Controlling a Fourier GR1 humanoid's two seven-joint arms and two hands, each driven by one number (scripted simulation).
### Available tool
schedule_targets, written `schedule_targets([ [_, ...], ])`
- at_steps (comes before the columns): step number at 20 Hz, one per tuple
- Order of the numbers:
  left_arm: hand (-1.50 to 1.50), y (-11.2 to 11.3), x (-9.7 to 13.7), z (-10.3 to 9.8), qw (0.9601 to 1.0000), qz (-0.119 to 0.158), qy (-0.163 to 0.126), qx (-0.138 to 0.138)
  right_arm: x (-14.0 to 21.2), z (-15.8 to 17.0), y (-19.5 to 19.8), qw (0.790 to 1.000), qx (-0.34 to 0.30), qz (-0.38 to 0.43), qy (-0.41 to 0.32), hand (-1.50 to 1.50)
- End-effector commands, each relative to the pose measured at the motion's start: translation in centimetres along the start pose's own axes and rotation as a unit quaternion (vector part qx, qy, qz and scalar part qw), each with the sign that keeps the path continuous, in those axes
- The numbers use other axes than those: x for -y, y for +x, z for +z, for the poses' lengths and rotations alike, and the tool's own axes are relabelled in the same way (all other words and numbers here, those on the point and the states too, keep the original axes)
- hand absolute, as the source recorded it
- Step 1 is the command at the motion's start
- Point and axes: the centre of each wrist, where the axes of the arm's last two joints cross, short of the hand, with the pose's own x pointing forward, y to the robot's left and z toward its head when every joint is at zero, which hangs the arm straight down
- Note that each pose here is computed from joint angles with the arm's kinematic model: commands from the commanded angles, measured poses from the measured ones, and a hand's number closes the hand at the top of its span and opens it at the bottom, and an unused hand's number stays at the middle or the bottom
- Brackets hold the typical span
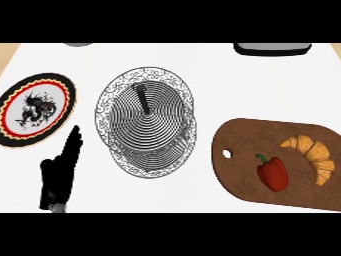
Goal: Pick the croissant from the cutting board and place it in the tiered basket
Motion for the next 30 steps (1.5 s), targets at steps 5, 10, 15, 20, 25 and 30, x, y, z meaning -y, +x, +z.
schedule_targets([
  [5,0.00,-1.0,-0.5,0.4,0.9997,-0.002,0.005,-0.022,-2.7,0.1,5.3,0.966,-0.064,0.236,0.082,-1.50],
  [10,0.00,-0.5,0.8,1.1,0.9998,0.000,-0.009,-0.016,-7.1,0.1,6.9,0.963,-0.078,0.256,0.035,-1.50],
  [15,0.00,-0.8,1.1,1.1,0.9997,0.006,-0.005,-0.024,-12.2,0.6,6.8,0.955,-0.091,0.281,0.030,-1.50],
  [20,0.00,-2.1,0.9,0.9,0.9997,0.012,-0.011,-0.016,-13.3,0.1,6.8,0.929,-0.115,0.349,0.040,-1.50],
  [25,0.00,0.5,0.7,-1.5,0.9999,-0.006,-0.001,-0.014,-15.2,0.5,7.0,0.899,-0.157,0.404,0.067,-1.50],
  [30,0.00,-1.4,0.7,3.0,0.9998,0.004,-0.009,-0.017,-14.7,-0.8,6.8,0.903,-0.179,0.382,0.080,-1.50],
])
